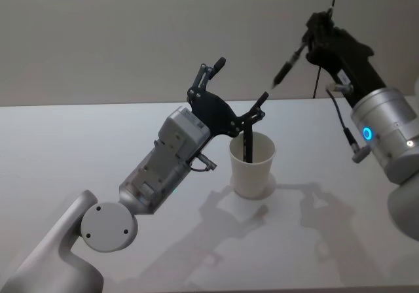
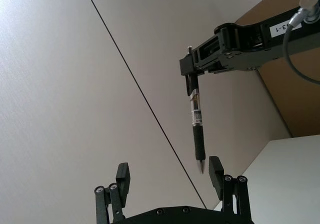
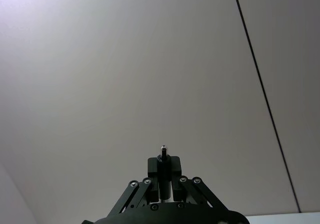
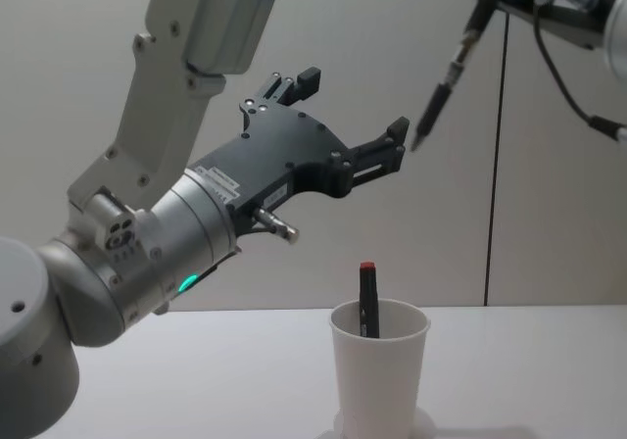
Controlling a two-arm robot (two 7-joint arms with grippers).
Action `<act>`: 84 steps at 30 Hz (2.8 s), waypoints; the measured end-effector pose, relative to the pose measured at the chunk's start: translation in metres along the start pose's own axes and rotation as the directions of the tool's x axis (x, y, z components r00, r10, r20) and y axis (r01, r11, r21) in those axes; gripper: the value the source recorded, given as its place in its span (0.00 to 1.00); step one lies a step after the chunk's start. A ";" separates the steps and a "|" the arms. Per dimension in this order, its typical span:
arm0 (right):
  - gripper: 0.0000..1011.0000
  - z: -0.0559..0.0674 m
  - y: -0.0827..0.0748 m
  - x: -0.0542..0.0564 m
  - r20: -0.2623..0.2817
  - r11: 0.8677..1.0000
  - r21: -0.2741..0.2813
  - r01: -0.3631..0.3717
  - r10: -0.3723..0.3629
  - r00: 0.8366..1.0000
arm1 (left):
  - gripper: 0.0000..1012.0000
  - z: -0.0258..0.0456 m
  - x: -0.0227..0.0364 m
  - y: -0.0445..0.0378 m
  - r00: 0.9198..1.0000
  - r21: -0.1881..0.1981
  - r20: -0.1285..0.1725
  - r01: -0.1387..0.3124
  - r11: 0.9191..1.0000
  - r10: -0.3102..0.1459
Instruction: Place the pen into the pen holder.
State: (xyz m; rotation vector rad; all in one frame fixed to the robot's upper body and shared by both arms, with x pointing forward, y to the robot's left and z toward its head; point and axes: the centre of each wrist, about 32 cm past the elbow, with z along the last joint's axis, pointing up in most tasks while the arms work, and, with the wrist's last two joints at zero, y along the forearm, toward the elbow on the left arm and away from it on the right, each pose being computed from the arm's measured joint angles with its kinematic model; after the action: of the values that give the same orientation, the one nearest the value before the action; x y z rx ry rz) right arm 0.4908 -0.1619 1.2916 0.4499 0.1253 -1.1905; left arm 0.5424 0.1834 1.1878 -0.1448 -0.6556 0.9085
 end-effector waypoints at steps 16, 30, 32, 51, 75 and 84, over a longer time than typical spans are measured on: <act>0.13 -0.019 -0.011 0.017 0.177 0.997 0.074 -0.002 -0.011 0.984 | 0.99 0.0000 0.0000 0.0000 1.000 0.000 0.000 0.000 1.000 0.000; 0.13 -0.045 -0.019 0.034 0.266 0.989 0.073 -0.128 0.105 0.958 | 0.99 0.0000 0.0000 0.0000 1.000 0.000 0.000 0.000 1.000 0.000; 0.13 -0.048 -0.020 0.035 0.276 0.987 0.073 -0.145 0.120 0.954 | 0.99 0.0000 0.0000 0.0000 1.000 0.000 0.000 0.000 1.000 0.000; 0.13 -0.074 -0.025 0.052 0.344 0.978 0.064 -0.196 0.163 0.925 | 0.99 0.0000 0.0000 0.0000 1.000 0.000 0.000 0.000 1.000 0.000; 0.13 -0.086 -0.020 0.067 0.313 0.986 0.015 -0.167 0.154 0.937 | 0.99 0.0000 0.0000 0.0000 1.000 0.000 0.000 0.000 1.000 0.000; 0.13 -0.097 -0.016 0.068 0.299 0.985 -0.026 -0.171 0.170 0.939 | 0.99 0.0000 0.0000 0.0000 1.000 0.000 0.000 0.000 1.000 0.000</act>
State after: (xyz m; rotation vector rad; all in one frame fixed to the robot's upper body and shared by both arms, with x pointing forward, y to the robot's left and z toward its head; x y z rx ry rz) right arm 0.5147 -0.1863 1.1771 0.2691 -0.1737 -1.0740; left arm 0.5424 0.1834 1.1878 -0.1447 -0.6557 0.9084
